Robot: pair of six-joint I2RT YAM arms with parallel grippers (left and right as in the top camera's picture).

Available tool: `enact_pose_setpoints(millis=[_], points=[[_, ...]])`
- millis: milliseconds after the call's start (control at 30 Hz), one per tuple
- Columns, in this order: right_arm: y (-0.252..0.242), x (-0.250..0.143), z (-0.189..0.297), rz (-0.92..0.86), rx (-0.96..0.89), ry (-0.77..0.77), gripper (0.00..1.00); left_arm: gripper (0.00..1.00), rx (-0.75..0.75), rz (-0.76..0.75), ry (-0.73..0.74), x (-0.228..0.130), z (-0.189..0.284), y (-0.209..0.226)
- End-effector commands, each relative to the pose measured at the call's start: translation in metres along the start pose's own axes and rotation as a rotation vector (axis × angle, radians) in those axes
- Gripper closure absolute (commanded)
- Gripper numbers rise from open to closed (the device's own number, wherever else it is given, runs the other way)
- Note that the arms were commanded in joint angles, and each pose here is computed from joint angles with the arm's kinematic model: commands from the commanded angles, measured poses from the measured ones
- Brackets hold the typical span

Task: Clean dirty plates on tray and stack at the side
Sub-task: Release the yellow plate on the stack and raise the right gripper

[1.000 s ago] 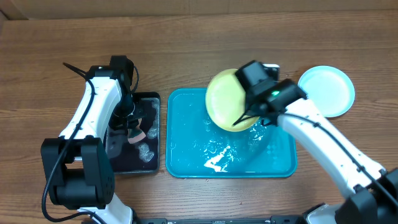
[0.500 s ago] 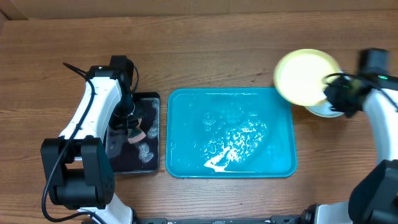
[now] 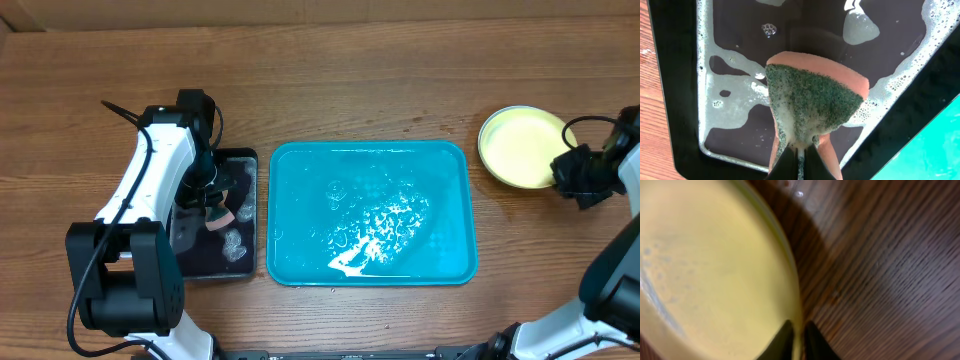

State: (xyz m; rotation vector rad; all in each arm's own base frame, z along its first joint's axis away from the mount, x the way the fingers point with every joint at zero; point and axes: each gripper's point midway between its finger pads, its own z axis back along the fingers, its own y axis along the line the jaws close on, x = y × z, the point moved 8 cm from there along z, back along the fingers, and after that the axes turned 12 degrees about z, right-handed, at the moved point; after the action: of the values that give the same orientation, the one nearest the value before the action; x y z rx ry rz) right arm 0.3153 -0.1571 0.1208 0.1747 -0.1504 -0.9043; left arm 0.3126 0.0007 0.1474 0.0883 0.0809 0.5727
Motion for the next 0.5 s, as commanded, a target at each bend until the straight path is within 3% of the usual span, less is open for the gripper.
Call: enact_pose_setpoints(millis=[0,67,167,233,467], points=[[0.002,0.002,-0.003,0.013,0.011,-0.001,0.49,0.96,-0.008,-0.025,-0.003,-0.001,0.003,0.001],[0.003,0.002,-0.002,0.014,0.013,-0.002,0.24,0.96,-0.007,-0.028,-0.002,-0.001,0.003,0.001],[0.005,0.004,0.002,0.057,0.017,-0.003,0.19,0.96,-0.008,-0.028,-0.003,-0.001,0.003,0.001],[0.008,0.005,0.008,0.075,0.011,0.001,0.05,0.96,-0.008,-0.028,-0.004,-0.001,0.003,0.001],[0.033,0.007,0.064,0.165,0.037,-0.089,0.00,0.96,-0.005,-0.027,-0.006,0.000,0.003,0.001]])
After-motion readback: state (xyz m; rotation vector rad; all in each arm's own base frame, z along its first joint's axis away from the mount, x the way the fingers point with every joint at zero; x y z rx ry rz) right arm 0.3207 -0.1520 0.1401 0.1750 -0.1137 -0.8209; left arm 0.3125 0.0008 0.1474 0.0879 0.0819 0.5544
